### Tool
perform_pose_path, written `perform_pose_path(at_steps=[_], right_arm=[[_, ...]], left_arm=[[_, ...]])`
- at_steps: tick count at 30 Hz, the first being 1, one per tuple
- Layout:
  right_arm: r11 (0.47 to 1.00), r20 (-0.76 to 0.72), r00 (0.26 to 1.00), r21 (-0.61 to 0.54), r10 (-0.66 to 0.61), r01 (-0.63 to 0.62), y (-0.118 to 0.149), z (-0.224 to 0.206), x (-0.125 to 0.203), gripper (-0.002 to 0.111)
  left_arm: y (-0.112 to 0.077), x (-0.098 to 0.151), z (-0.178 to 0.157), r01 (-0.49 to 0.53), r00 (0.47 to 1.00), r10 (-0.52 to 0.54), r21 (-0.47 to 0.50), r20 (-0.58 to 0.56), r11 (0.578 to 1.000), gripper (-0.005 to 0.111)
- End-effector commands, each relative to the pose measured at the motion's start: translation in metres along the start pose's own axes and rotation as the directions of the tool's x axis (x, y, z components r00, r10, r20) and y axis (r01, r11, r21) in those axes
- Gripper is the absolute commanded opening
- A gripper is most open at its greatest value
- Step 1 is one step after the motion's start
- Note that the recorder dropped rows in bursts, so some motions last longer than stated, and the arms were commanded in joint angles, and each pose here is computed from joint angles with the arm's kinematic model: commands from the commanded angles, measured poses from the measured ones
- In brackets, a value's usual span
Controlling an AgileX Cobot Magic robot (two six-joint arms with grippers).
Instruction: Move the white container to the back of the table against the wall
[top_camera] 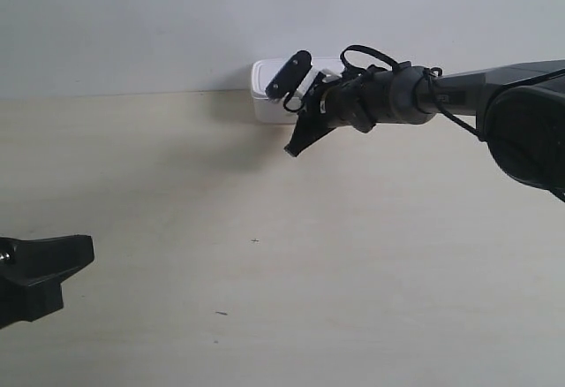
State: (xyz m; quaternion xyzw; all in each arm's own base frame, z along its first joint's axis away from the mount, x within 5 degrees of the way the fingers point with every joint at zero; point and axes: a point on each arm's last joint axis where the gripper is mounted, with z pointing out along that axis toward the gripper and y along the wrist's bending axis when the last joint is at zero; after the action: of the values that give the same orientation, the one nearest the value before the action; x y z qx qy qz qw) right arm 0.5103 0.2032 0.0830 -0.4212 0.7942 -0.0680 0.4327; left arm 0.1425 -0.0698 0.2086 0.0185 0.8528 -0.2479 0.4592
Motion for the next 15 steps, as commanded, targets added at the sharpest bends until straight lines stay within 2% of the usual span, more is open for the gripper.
perform_pose_path(at_steps=[1, 5, 9, 15], right_arm=[[0.997, -0.026, 0.996, -0.007, 0.081, -0.081, -0.004, -0.004, -0.002, 0.000], [0.989, -0.074, 0.988, -0.046, 0.136, -0.140, -0.006, -0.015, -0.008, 0.000], [0.966, -0.035, 0.971, -0.100, 0.238, -0.240, -0.003, -0.036, -0.018, 0.000], [0.929, 0.028, 0.930, -0.078, 0.365, -0.362, -0.009, -0.087, -0.022, 0.000]], left_arm=[[0.000, 0.001, -0.001, -0.004, 1.000, 0.004, 0.000, -0.003, 1.000, 0.000], [0.000, 0.001, -0.001, -0.004, 1.000, 0.004, -0.002, -0.004, 1.000, 0.000], [0.000, 0.001, -0.001, -0.004, 1.000, 0.004, -0.002, -0.004, 1.000, 0.000], [-0.001, 0.000, -0.001, 0.019, 1.000, -0.019, 0.005, 0.004, 1.000, 0.000]])
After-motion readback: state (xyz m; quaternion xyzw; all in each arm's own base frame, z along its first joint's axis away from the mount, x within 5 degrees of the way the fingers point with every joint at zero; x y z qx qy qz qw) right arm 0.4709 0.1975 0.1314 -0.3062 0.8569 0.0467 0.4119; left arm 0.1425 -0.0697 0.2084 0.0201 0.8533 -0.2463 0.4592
